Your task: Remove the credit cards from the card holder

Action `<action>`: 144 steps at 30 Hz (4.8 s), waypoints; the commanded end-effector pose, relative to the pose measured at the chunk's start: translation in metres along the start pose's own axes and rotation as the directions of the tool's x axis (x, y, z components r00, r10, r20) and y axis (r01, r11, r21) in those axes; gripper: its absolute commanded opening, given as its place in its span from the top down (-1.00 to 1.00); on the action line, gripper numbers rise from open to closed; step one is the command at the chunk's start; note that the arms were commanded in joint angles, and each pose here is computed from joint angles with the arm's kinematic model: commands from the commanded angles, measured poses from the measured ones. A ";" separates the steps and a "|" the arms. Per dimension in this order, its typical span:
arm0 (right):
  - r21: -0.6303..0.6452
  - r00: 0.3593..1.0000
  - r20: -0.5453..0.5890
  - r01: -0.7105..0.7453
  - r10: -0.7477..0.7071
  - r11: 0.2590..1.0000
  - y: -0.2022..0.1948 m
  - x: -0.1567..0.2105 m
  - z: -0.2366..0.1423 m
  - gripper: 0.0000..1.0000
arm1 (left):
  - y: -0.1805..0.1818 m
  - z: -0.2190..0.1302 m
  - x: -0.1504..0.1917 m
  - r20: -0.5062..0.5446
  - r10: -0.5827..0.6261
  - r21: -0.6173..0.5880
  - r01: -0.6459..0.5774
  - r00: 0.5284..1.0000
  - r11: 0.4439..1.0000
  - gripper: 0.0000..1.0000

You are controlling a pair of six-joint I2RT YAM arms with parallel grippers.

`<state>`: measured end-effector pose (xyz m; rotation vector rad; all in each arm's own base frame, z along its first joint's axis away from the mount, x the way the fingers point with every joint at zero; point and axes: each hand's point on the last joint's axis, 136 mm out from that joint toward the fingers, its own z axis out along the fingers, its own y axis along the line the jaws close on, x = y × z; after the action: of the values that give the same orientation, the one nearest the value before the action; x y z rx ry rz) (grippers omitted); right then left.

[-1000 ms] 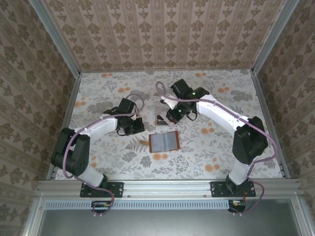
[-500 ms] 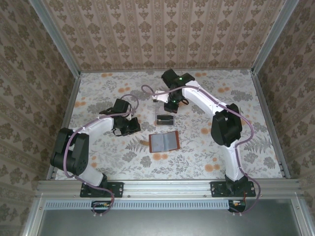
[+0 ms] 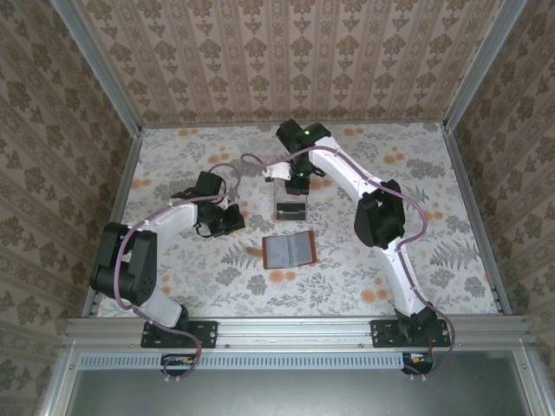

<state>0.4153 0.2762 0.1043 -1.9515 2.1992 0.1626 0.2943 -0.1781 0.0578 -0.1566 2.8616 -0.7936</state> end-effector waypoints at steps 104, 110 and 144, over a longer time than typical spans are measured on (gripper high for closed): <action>-0.010 0.689 0.462 -0.625 0.558 0.781 0.020 -0.033 -0.056 0.51 | -0.051 0.034 0.047 -0.176 0.152 0.037 -0.147 0.973 0.988 0.85; -0.147 0.528 0.450 -0.752 0.721 0.642 0.049 -0.029 -0.051 0.56 | -0.042 0.043 0.062 -0.213 0.147 -0.009 -0.152 0.966 0.988 0.85; -0.546 0.107 -0.100 -0.837 0.989 0.035 0.157 -0.036 0.029 0.83 | -0.016 0.060 0.099 -0.278 0.110 -0.059 -0.131 0.954 0.990 0.90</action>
<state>0.2669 0.3265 0.0781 -0.0087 2.9039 1.1655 0.2268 -0.2450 0.0200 0.1559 3.0448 -0.7858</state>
